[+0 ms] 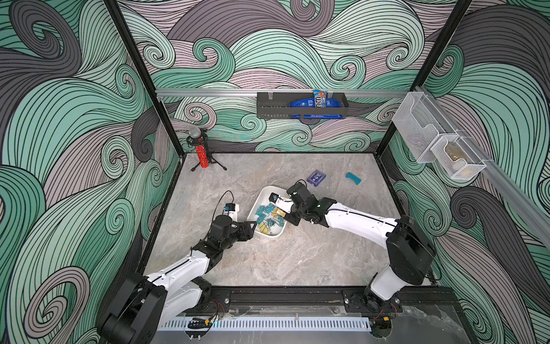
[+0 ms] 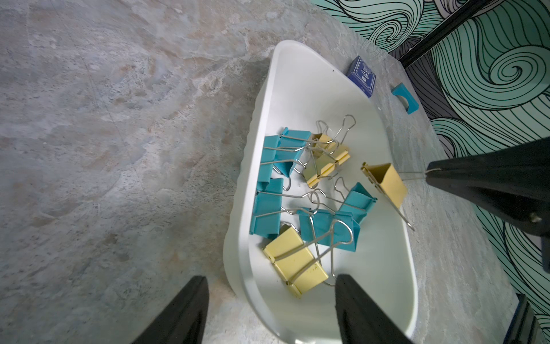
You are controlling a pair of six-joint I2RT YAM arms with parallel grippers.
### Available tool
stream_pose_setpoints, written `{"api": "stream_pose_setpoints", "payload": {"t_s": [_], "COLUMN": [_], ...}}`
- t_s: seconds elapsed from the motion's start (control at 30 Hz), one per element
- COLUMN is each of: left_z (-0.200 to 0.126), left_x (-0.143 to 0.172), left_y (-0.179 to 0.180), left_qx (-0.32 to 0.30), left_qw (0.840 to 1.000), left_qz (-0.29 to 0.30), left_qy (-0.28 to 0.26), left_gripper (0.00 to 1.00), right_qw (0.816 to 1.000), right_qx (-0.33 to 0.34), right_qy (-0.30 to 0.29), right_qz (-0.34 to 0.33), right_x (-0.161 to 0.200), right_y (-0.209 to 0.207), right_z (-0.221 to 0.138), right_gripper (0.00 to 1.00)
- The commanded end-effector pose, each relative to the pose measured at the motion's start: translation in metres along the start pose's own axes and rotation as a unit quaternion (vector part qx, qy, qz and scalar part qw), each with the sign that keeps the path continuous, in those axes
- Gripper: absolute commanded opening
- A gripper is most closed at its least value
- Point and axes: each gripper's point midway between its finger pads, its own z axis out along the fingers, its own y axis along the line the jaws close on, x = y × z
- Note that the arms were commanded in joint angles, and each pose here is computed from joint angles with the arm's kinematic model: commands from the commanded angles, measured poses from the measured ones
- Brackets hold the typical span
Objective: Take out the binder clips from the storage box
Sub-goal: Place the binder clip at the center of the board.
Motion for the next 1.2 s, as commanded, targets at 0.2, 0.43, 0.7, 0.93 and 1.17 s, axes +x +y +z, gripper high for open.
{"api": "stream_pose_setpoints", "payload": {"t_s": [0.2,0.43,0.7,0.93,1.17], "left_z": [0.002,0.002,0.001,-0.001,-0.002], "left_x": [-0.003,-0.004,-0.004,-0.005,-0.004], "left_y": [-0.006,-0.007,-0.008,-0.012,-0.011], "left_qx": [0.009,0.010,0.011,0.020,0.019], "left_qw": [1.000,1.000,1.000,1.000,1.000], "left_qz": [0.003,0.005,0.007,0.002,0.004], "left_qy": [0.002,0.002,0.003,0.000,0.001], "left_gripper": [0.70,0.70,0.70,0.70,0.70], "right_qw": [0.998,0.993,0.988,0.985,0.986], "right_qx": [0.054,0.113,0.144,0.150,0.140], "right_qy": [-0.018,-0.007,0.015,0.034,0.047], "right_qz": [0.012,0.026,0.060,0.077,0.073], "right_x": [-0.017,-0.010,0.020,0.045,0.059], "right_y": [-0.023,-0.044,-0.056,-0.050,-0.036], "right_z": [-0.030,-0.042,-0.051,-0.051,-0.048], "right_gripper": [0.00,0.00,0.00,0.00,0.00]}}
